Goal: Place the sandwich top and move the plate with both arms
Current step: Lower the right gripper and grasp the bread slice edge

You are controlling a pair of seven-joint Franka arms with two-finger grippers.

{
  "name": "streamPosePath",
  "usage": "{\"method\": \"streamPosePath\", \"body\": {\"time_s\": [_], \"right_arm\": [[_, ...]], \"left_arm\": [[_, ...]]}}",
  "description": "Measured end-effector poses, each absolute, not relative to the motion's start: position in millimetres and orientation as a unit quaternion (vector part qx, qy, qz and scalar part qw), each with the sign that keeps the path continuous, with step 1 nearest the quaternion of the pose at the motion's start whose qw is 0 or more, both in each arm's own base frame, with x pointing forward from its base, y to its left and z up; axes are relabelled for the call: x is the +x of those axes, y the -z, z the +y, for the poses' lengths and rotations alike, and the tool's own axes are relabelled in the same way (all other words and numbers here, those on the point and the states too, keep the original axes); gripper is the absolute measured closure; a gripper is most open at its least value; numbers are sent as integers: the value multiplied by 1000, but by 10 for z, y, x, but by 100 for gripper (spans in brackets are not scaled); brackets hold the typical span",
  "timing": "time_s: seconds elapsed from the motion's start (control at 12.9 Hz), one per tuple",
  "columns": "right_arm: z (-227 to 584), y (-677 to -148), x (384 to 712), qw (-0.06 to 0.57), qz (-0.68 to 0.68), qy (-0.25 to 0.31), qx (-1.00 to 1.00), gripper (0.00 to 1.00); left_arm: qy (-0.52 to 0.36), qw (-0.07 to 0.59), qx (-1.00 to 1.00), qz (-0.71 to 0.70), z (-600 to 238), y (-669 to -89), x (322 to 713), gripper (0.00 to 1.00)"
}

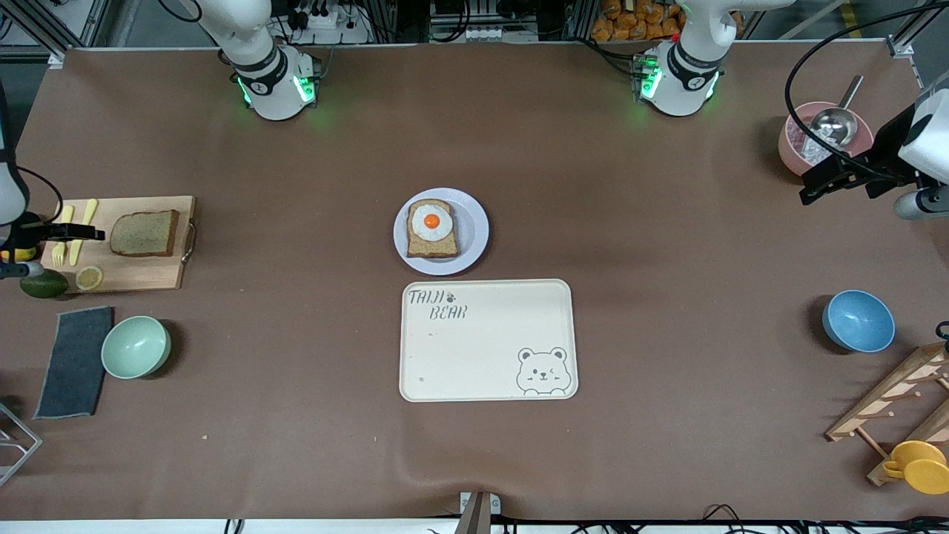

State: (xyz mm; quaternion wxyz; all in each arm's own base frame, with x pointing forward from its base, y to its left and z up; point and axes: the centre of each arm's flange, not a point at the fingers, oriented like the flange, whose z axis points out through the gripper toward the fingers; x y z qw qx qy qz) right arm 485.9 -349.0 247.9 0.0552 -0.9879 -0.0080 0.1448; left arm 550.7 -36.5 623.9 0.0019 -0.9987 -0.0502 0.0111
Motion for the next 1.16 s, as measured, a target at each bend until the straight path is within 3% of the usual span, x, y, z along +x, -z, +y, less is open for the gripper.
{"method": "streamPosePath", "body": {"time_s": [0.47, 1.16], "right_arm": [[-3447, -2097, 4558, 83, -33, -167, -982, 0], [-3548, -1920, 4464, 97, -58, -169, -979, 0]], "left_arm": [[-13, 2, -999, -49, -383, -6219, 5505, 0], [-17, 3, -999, -45, -419, -6183, 5505, 0]]}}
